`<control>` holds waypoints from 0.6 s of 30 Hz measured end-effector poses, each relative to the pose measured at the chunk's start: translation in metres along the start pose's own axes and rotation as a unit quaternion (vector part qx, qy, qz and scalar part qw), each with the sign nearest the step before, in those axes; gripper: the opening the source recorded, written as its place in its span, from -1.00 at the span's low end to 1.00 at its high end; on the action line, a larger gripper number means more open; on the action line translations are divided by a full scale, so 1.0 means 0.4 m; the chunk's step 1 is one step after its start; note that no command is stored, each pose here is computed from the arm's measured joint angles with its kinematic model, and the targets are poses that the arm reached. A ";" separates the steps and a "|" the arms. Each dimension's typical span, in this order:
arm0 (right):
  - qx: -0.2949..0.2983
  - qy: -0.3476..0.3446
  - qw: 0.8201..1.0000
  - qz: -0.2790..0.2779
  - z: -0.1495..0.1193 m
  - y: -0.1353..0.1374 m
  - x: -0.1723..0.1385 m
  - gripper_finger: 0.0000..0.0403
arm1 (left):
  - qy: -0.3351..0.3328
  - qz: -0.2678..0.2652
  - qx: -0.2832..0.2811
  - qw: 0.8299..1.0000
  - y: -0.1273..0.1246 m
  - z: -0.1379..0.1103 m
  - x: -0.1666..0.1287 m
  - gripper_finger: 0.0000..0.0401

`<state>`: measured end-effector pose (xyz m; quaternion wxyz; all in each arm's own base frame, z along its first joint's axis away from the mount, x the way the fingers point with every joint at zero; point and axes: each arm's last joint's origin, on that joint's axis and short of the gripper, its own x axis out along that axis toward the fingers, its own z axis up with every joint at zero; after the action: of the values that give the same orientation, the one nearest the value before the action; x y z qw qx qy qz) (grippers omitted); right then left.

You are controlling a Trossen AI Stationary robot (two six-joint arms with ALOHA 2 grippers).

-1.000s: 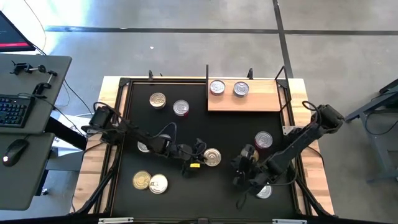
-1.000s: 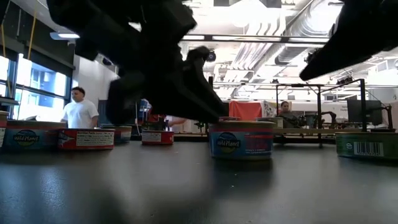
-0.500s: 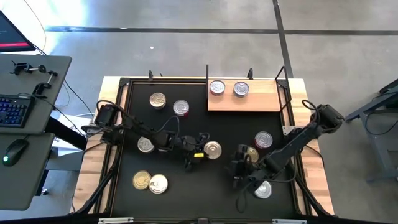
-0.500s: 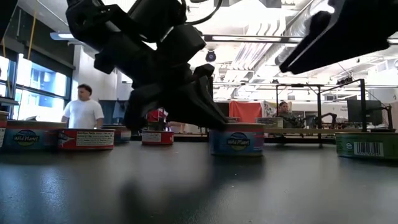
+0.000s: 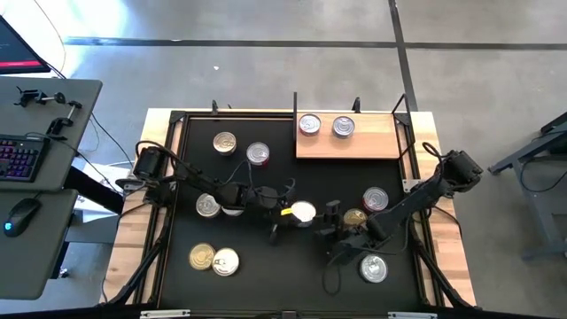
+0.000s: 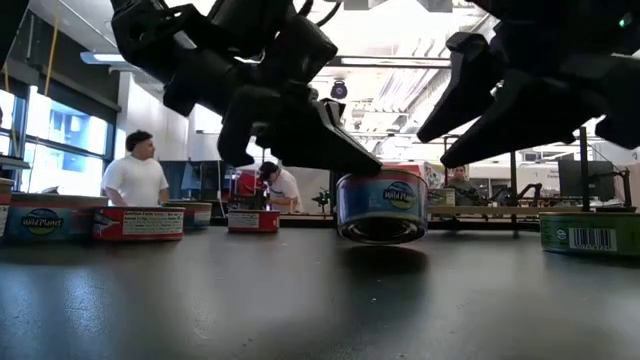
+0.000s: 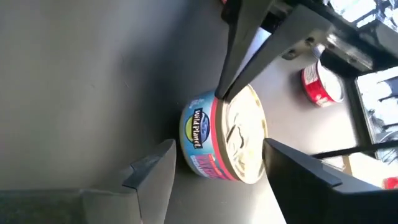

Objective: Stack canned seafood by type on shelf
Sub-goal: Put the blue tuna can on the shelf

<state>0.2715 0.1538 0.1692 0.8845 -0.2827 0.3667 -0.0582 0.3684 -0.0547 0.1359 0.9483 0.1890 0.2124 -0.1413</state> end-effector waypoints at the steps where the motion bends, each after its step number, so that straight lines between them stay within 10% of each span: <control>1: -0.007 0.002 1.000 -0.001 0.000 -0.003 0.003 0.16 | -0.004 -0.001 -0.007 1.000 0.004 0.000 0.000 -1.00; 18: -0.063 0.049 0.997 0.015 -0.027 -0.026 0.087 0.42 | -0.013 0.005 -0.041 0.999 0.019 0.001 -0.002 -1.00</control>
<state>0.2903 0.1294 0.1473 0.8467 -0.3289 0.4167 -0.0360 0.3704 -0.0479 0.1388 0.9586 0.1496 0.2042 -0.1300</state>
